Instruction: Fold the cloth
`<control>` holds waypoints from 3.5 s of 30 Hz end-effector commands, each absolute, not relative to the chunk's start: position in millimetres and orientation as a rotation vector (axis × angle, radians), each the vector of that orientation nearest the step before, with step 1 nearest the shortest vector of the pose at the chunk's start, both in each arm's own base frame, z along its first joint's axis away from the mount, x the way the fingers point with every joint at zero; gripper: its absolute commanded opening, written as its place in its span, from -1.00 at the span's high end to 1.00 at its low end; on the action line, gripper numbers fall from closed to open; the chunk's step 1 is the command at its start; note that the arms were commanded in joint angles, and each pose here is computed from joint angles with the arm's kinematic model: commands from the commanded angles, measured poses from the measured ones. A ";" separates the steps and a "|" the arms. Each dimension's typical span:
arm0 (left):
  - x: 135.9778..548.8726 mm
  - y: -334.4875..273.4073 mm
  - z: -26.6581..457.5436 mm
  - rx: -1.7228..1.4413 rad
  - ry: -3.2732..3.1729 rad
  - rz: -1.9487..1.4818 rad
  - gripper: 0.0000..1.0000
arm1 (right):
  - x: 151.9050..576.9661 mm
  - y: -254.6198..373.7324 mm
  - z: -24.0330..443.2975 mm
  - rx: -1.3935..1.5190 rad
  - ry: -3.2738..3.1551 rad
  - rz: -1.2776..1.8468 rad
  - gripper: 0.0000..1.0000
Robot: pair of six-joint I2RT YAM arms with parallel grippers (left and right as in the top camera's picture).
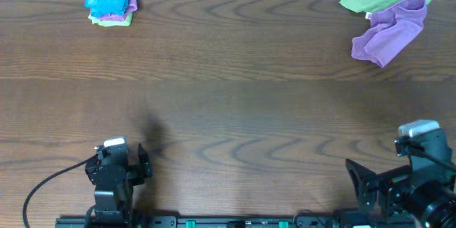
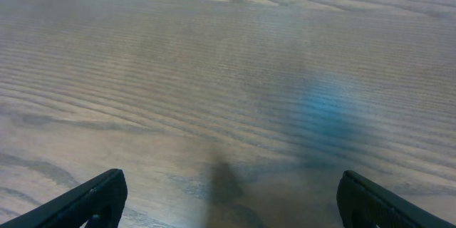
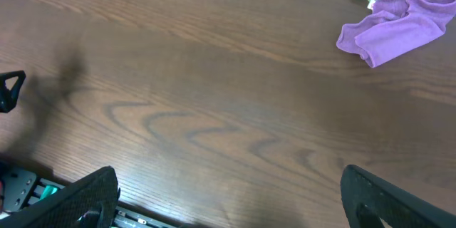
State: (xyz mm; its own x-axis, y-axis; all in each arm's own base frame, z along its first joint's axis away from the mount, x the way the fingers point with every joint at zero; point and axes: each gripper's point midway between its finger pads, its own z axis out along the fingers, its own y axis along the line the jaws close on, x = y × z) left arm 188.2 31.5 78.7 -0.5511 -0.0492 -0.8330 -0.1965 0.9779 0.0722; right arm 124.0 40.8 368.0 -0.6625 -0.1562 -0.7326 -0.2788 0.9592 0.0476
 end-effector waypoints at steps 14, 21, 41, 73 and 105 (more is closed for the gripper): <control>187.7 32.8 75.6 -0.167 2.156 0.204 -0.91 | 124.0 39.7 367.6 -0.296 2.307 0.193 -0.98; 187.7 32.8 75.6 -0.167 2.156 0.204 -0.90 | 121.7 34.9 371.2 -0.330 2.257 0.134 -0.98; 187.7 32.8 75.6 -0.167 2.156 0.204 -0.90 | 177.2 32.2 208.4 -0.272 2.045 0.100 -0.99; 187.7 32.8 75.6 -0.167 2.156 0.204 -0.90 | 208.6 15.0 101.8 -0.201 2.020 0.012 -0.99; 186.3 37.7 75.9 0.035 2.174 0.351 -0.90 | 208.6 15.0 101.8 -0.201 2.020 0.012 -0.98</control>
State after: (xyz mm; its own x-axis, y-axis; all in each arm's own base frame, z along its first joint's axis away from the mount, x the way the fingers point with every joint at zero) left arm 187.8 32.8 78.5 -0.5776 0.1097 -0.8089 -0.1105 0.9713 0.2105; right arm 208.1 18.2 101.9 -0.4339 -0.1315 -0.8913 -0.1598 0.9848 -0.0675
